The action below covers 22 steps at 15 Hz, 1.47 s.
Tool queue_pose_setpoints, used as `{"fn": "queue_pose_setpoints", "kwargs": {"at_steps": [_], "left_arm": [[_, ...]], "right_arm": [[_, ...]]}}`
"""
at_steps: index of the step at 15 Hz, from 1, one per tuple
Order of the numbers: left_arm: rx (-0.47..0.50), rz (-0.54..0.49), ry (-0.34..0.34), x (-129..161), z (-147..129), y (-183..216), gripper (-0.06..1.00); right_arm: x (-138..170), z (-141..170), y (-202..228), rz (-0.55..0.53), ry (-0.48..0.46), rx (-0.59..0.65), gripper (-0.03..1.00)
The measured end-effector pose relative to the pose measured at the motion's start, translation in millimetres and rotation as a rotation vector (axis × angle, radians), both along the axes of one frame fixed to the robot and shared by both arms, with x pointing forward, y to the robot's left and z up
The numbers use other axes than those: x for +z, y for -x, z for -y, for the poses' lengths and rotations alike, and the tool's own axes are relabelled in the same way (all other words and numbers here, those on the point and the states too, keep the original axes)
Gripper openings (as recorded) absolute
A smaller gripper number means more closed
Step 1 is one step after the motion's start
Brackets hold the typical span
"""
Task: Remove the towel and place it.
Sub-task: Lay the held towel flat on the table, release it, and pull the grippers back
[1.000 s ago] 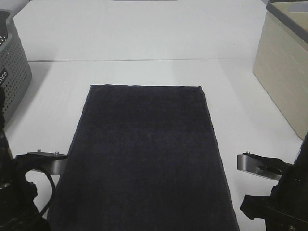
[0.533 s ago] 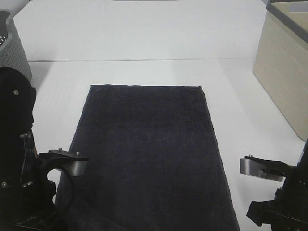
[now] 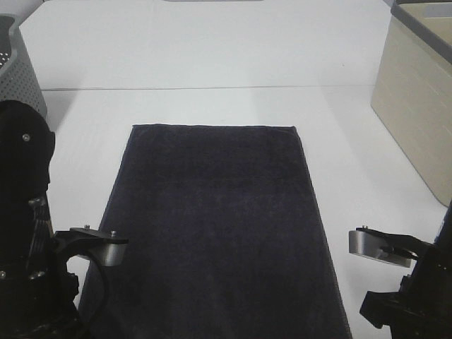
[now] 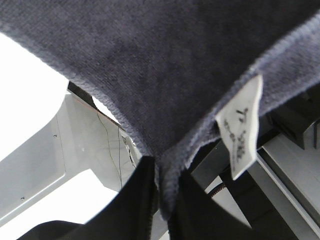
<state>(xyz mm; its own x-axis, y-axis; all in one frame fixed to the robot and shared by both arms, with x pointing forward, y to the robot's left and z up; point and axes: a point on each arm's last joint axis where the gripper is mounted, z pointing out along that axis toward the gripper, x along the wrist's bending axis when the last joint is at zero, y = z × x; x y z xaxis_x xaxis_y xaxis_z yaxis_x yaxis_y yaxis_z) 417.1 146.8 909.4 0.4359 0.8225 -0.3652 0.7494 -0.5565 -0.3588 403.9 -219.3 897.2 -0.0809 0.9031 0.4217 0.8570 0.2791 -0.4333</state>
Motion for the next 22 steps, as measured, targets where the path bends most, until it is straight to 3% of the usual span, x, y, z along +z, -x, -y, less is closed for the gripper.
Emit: {"fn": "queue_pose_setpoints", "kwargs": {"at_steps": [3,5,8,9,12,17,20,22], "left_arm": [[0.002,-0.020,-0.016,1,-1,2,0.22],[0.034,-0.019,-0.032,3,-1,2,0.45],[0.049,-0.025,-0.037,10,-2,3,0.71],[0.045,-0.028,-0.033,15,-2,3,0.75],[0.040,0.050,0.026,37,6,-9,0.77],[0.035,0.262,0.135,85,25,-50,0.77],[0.117,0.373,0.140,103,7,-87,0.77],[0.197,0.447,0.140,106,-8,-119,0.77]], "right_arm": [[2,-2,1,-0.023,-0.022,-0.011,0.40],[2,-2,1,-0.029,-0.021,-0.019,0.61],[3,-3,3,-0.045,-0.025,-0.016,0.68],[3,-3,3,-0.052,-0.027,-0.015,0.68],[11,-4,0,-0.013,-0.042,-0.013,0.69],[62,-12,-53,0.291,-0.063,-0.021,0.69],[104,-11,-95,0.486,-0.063,-0.043,0.69],[130,3,-129,0.558,-0.098,-0.137,0.69]]}}
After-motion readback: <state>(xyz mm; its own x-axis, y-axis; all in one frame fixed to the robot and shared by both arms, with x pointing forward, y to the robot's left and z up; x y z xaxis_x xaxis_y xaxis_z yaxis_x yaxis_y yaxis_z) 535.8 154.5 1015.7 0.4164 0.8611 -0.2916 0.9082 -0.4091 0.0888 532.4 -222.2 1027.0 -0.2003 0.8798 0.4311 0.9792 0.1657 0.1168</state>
